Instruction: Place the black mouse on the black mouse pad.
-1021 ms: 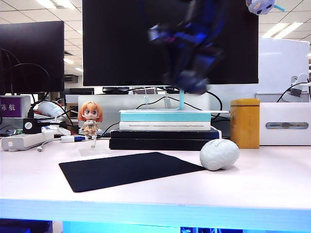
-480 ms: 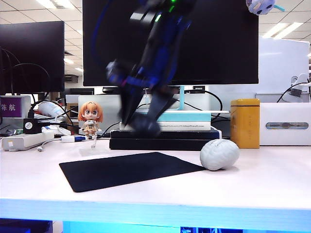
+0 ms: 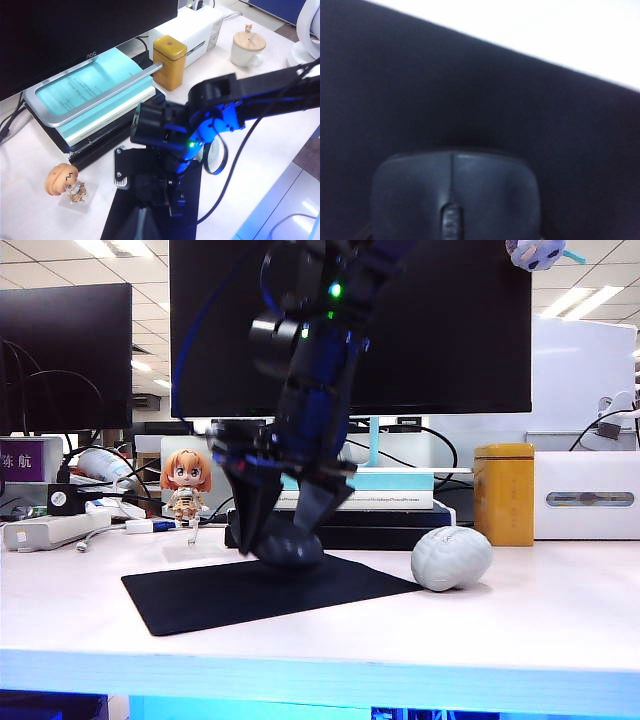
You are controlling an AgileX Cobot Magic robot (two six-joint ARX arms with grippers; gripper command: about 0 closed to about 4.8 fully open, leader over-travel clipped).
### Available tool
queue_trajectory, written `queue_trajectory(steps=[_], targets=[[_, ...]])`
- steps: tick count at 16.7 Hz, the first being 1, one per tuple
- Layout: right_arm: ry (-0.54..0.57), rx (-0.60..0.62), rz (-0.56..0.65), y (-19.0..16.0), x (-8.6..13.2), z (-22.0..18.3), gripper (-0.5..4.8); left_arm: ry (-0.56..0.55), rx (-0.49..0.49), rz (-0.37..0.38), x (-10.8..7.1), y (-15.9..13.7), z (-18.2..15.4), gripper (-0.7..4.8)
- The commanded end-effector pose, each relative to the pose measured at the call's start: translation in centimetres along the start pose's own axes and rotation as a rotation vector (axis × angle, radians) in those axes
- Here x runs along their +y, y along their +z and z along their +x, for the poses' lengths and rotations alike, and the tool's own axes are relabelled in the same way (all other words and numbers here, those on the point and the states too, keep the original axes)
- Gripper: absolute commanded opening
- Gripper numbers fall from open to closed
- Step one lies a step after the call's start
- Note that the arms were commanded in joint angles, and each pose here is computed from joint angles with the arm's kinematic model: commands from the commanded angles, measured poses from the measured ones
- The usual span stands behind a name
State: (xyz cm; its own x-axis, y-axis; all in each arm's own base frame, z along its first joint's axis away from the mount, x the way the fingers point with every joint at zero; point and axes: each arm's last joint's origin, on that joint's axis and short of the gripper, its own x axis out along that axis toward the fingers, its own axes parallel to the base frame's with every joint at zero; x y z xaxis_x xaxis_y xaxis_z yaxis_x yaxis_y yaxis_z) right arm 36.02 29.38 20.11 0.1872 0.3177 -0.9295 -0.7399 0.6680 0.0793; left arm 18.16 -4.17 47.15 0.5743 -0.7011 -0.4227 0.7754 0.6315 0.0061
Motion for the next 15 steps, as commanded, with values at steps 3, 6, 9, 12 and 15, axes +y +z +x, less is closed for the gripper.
queue_trajectory(steps=[3,6,9,12,15], targets=[[0.007,-0.023,-0.004,0.4,0.9,0.3,2.24,-0.002,-0.013,0.008,-0.1,0.2,-0.2,-0.05],[0.078,-0.019,-0.006,0.3,1.1,0.6,3.39,-0.002,-0.013,0.008,-0.1,0.2,-0.2,-0.06],[0.081,-0.004,-0.01,0.2,1.1,0.5,4.2,-0.002,-0.013,0.008,-0.1,0.2,-0.2,-0.05],[0.075,0.004,-0.006,0.1,1.0,0.5,4.79,-0.002,-0.012,0.007,-0.1,0.1,-0.2,-0.05],[0.032,-0.013,-0.008,0.3,0.9,-0.6,4.79,-0.004,-0.006,0.002,-0.1,0.1,-0.2,-0.05]])
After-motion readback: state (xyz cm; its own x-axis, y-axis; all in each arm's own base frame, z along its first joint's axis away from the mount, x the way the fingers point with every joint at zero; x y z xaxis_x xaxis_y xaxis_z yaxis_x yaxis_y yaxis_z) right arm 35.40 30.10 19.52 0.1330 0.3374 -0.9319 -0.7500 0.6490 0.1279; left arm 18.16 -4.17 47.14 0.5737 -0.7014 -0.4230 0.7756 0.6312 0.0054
